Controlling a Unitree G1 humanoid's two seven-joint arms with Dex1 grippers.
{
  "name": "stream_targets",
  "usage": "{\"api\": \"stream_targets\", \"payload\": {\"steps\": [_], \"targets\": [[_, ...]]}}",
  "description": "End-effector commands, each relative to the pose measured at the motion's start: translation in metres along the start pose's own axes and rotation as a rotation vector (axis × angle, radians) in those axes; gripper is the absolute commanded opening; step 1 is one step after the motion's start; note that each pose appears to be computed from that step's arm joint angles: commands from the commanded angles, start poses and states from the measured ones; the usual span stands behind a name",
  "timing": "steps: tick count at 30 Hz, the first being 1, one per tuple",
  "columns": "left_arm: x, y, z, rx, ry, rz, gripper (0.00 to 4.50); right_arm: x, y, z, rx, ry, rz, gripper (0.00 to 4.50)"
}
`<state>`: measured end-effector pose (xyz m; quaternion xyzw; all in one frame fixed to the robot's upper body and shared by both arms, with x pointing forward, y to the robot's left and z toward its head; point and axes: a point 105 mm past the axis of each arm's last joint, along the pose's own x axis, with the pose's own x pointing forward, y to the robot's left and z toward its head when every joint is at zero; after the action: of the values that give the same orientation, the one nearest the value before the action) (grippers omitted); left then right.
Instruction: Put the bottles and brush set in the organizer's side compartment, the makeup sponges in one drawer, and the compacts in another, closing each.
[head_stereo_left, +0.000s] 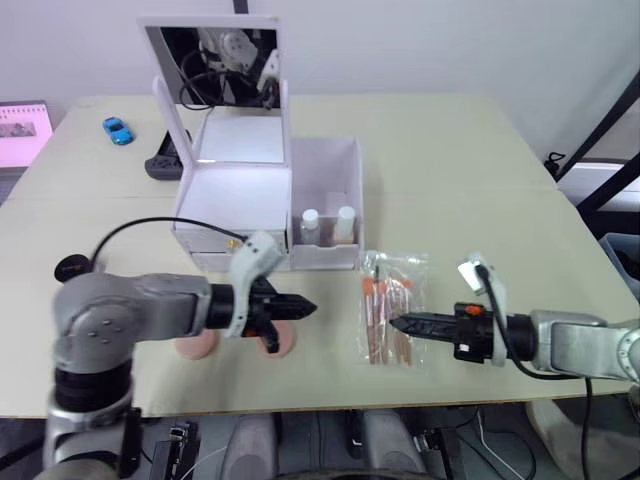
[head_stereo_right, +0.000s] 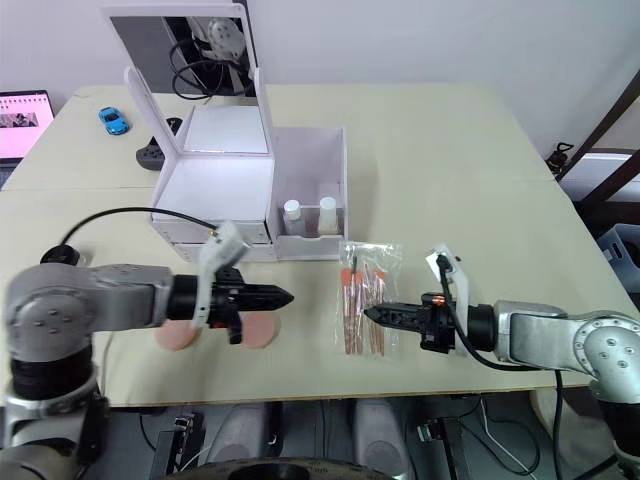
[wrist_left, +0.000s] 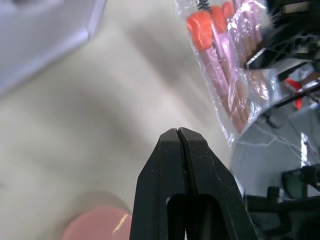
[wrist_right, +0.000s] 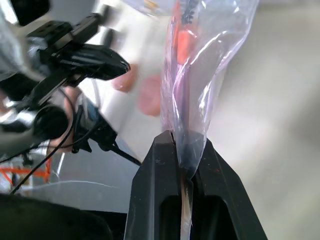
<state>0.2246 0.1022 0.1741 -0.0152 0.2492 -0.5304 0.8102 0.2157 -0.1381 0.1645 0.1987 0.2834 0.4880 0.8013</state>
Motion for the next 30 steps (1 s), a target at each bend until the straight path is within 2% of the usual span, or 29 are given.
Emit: {"api": "stream_targets", "payload": {"steps": [1,4,7,9,11,13,17,22,27,30], "targets": [[-0.03,-0.033,0.031,0.223,-0.226,-0.121,0.0,-0.01,0.011,0.048,-0.282,-0.19,0.018,0.02],[-0.051,-0.033,0.032,0.282,-0.266,-0.085,0.0,-0.015,0.017,0.087,-0.399,-0.309,0.053,0.02],[-0.069,-0.021,0.038,0.322,-0.314,-0.018,0.0,-0.012,0.022,0.119,-0.519,-0.322,0.063,0.02],[-0.082,-0.012,0.042,0.342,-0.349,0.036,0.0,-0.009,0.031,0.14,-0.535,-0.337,0.126,0.02],[-0.095,-0.005,0.039,0.322,-0.343,0.06,0.0,-0.003,0.035,0.154,-0.602,-0.309,0.171,0.02],[-0.107,0.002,0.04,0.312,-0.358,0.102,0.0,0.008,0.029,0.168,-0.703,-0.271,0.156,0.02],[-0.111,0.001,0.044,0.29,-0.396,0.101,0.0,0.034,0.012,0.196,-0.887,-0.228,0.118,0.02],[-0.108,0.001,0.054,0.265,-0.478,0.135,0.0,0.064,-0.008,0.214,-1.041,-0.19,0.108,0.02],[-0.104,-0.01,0.058,0.275,-0.492,0.119,0.0,0.084,-0.026,0.209,-1.037,-0.164,0.137,0.02],[-0.104,-0.011,0.058,0.275,-0.493,0.124,0.0,0.09,-0.026,0.208,-1.008,-0.188,0.171,0.02]]}}
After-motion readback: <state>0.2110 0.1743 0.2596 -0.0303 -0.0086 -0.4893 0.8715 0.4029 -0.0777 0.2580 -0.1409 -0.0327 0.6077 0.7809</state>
